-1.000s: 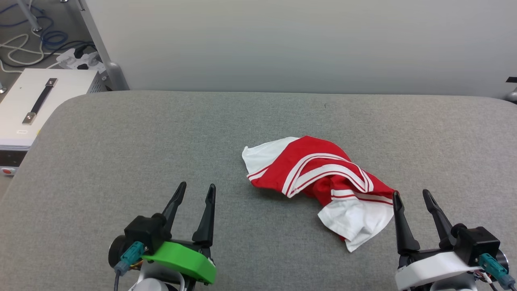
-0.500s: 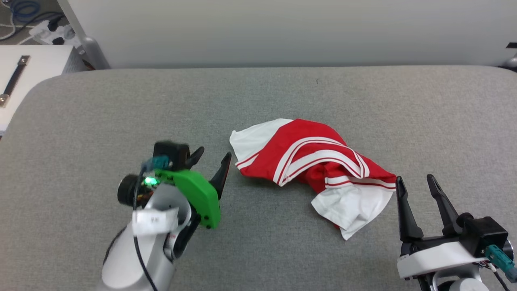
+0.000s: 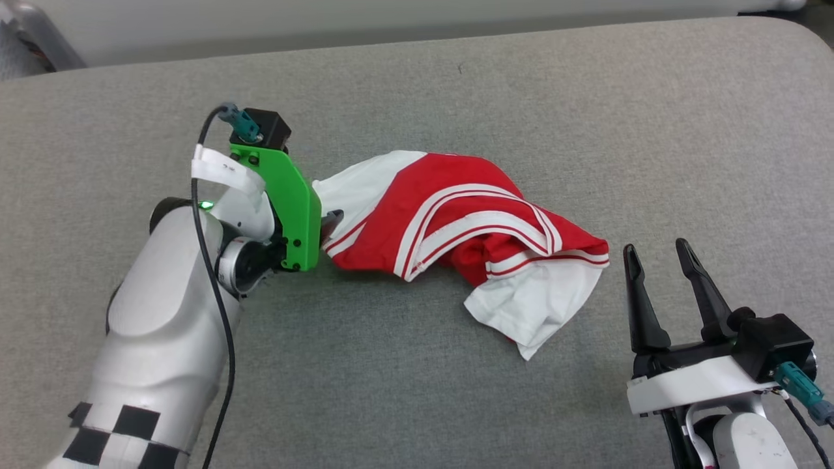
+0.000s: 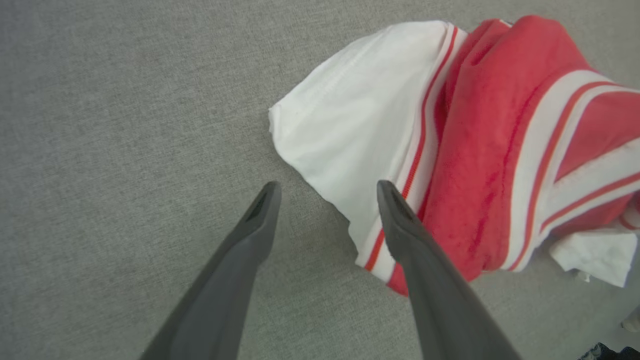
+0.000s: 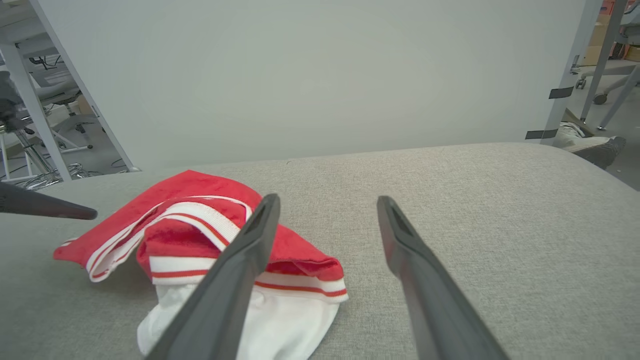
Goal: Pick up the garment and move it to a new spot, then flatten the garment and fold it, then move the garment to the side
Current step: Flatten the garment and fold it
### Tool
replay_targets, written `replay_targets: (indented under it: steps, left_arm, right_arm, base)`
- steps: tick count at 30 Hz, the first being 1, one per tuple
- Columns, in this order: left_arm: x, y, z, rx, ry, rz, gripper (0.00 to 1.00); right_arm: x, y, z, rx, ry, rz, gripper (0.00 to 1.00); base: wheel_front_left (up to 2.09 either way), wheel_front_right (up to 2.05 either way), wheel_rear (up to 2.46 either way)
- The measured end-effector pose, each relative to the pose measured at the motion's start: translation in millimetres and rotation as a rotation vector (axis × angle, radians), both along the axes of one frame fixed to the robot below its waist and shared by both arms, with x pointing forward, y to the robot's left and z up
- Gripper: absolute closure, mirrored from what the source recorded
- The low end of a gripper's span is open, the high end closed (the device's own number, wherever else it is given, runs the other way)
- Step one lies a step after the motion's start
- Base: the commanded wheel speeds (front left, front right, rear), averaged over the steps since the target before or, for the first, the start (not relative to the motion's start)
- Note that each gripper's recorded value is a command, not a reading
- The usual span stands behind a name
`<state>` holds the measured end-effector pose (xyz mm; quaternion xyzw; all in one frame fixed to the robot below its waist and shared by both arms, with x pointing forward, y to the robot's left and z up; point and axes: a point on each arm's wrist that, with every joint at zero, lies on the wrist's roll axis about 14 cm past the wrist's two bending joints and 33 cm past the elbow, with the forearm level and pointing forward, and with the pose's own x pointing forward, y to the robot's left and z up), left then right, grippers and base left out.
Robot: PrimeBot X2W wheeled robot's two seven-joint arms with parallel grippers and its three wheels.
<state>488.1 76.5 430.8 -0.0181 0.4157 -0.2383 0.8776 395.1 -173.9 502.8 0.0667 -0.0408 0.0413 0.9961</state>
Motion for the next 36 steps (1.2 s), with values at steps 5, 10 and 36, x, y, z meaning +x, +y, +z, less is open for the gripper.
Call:
replay_targets:
  steps: [5,10,36]
  left_arm:
    - [19.5,11.0,-22.1,0.071,0.048,0.018,0.0]
    - [22.3,7.6,-49.6,0.085,0.116,0.022,0.0]
    - [-3.0,61.7,-4.5,-0.078,-0.048,0.17,1.0]
  right_arm:
    - [2.9,-8.6,-8.3,-0.007,0.024,-0.027,0.0]
    - [3.9,-18.5,-15.2,-0.008,0.045,-0.059,0.0]
    - [-4.2,-6.5,-5.2,0.014,0.018,-0.028,0.0]
  base:
    - [0.0,0.0,0.0]
    - [0.0,0.0,0.0]
    - [0.0,0.0,0.0]
